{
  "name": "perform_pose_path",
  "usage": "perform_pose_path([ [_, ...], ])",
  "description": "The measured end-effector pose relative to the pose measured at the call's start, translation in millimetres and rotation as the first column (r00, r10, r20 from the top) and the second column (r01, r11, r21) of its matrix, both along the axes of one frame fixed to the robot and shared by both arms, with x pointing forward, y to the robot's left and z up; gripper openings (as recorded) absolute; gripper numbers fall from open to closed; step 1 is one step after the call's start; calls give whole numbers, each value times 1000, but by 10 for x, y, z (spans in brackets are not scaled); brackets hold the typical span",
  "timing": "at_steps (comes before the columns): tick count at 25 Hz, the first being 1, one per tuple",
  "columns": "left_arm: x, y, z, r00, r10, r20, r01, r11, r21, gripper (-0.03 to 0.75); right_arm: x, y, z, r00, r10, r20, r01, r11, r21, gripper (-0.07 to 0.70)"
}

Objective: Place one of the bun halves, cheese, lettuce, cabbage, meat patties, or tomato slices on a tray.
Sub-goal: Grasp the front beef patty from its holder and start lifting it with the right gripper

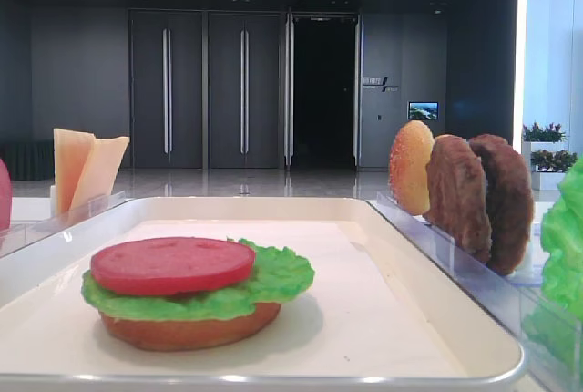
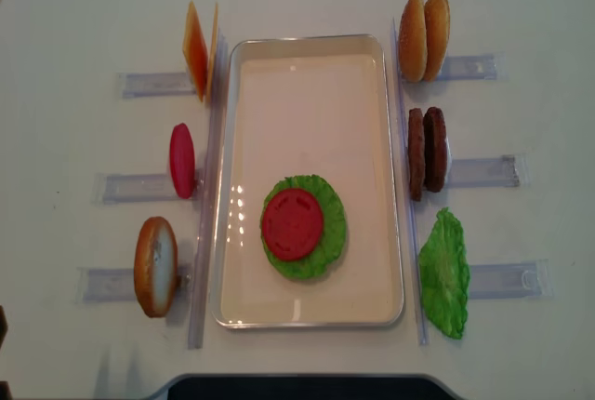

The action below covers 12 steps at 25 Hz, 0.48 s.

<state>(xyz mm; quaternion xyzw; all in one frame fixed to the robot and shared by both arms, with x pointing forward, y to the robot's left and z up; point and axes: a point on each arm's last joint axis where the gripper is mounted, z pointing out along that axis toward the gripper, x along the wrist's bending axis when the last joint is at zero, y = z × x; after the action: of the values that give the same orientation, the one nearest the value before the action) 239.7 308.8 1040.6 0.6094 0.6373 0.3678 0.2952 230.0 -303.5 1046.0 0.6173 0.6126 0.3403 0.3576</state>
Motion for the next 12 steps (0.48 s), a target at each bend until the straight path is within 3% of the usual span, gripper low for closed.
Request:
perform_pose_path([
  [12,0,0,0,1000,0,0,0,1000,0,327,0,0,0,1000,0,0,0,1000,0,365],
])
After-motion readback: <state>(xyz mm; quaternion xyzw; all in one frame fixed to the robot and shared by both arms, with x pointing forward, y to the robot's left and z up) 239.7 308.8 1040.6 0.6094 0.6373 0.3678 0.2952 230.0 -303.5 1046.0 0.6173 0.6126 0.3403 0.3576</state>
